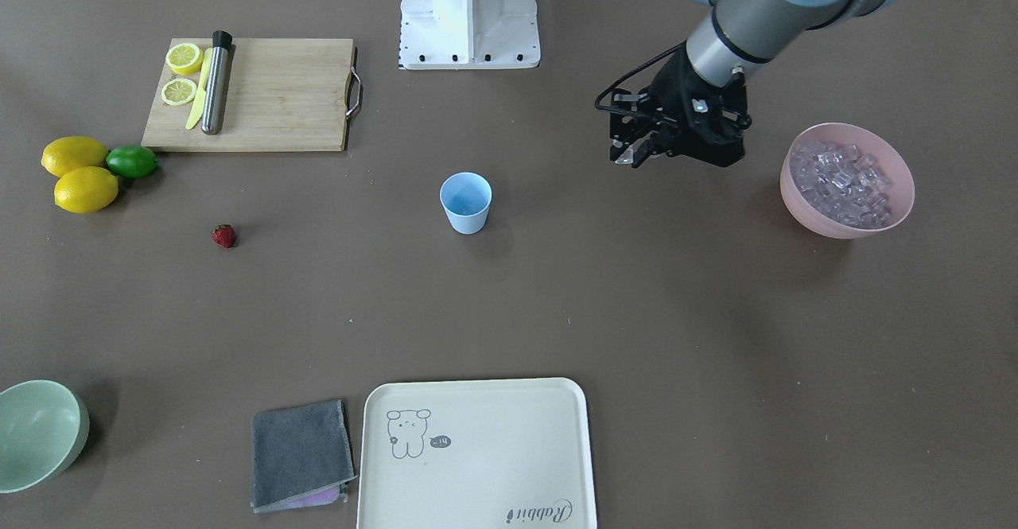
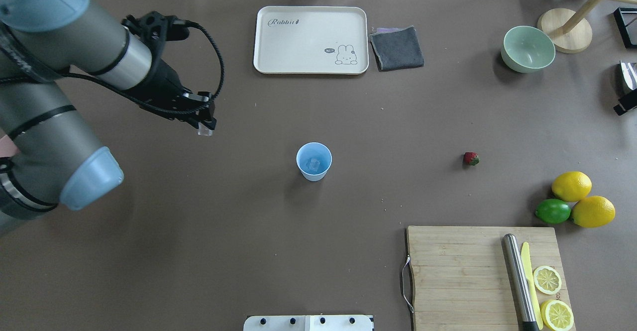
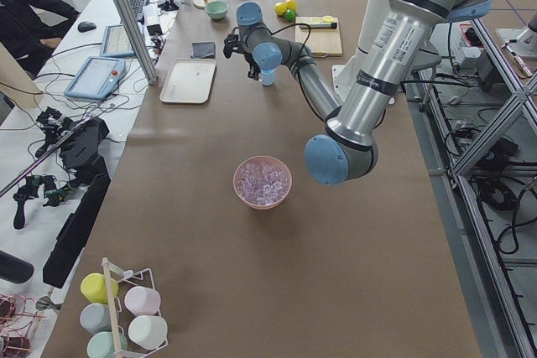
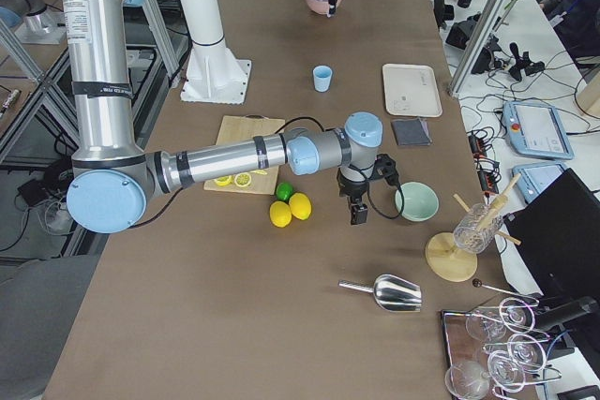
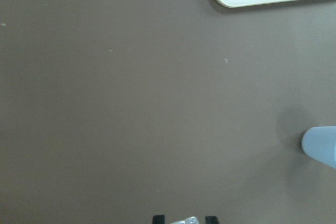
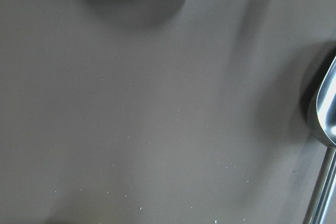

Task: Put ice and strawberries in cup
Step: 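Lift the ice cube and carry it over the light-blue cup with the left gripper, then open the left gripper above the light-blue cup to drop the ice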

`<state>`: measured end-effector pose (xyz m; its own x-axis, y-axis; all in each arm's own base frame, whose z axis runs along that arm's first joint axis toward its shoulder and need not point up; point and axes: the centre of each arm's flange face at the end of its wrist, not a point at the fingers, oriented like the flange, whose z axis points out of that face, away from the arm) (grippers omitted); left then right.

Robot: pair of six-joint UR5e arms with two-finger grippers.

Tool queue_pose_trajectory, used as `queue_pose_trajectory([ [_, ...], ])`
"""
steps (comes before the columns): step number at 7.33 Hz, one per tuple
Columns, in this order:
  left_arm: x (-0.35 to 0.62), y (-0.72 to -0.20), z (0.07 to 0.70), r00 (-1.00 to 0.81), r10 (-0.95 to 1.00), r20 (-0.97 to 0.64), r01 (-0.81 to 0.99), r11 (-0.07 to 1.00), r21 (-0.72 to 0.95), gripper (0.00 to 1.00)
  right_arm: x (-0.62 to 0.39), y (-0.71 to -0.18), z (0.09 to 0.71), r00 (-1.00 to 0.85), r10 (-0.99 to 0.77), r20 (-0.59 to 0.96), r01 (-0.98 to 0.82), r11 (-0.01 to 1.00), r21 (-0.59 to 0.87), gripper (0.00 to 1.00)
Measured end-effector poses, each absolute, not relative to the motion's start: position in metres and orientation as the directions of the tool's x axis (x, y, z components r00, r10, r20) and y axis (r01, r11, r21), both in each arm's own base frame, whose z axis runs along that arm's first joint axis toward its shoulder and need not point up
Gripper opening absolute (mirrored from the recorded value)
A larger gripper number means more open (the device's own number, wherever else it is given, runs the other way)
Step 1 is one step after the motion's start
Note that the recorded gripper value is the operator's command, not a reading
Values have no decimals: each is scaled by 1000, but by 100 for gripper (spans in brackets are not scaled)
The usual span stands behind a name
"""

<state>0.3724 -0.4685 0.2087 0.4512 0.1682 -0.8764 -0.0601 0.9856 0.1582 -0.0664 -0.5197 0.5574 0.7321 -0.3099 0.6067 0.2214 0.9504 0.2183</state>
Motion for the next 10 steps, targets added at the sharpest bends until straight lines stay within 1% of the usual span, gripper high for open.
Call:
queue_pose_trajectory([
  [2,452,-451,181,401,167,-901,4,983,184,0,-66,-520,555,732,-312,605,221,949,223,100],
  [4,503,-435,180,347,185,-920,66,973,220,0,-66,-521,555,732,-313,605,221,949,223,100],
  [6,535,-422,176,335,198,-921,115,962,248,0,-67,-521,556,732,-312,605,221,950,222,100],
  [8,553,-416,170,334,200,-921,120,960,251,0,-66,-520,557,733,-310,605,221,950,220,100],
  [9,557,-415,168,333,198,-922,119,961,249,40,-66,-520,558,733,-310,605,221,950,219,100],
  [10,558,-415,167,333,196,-922,120,961,248,56,-66,-520,558,733,-309,606,221,951,218,100],
])
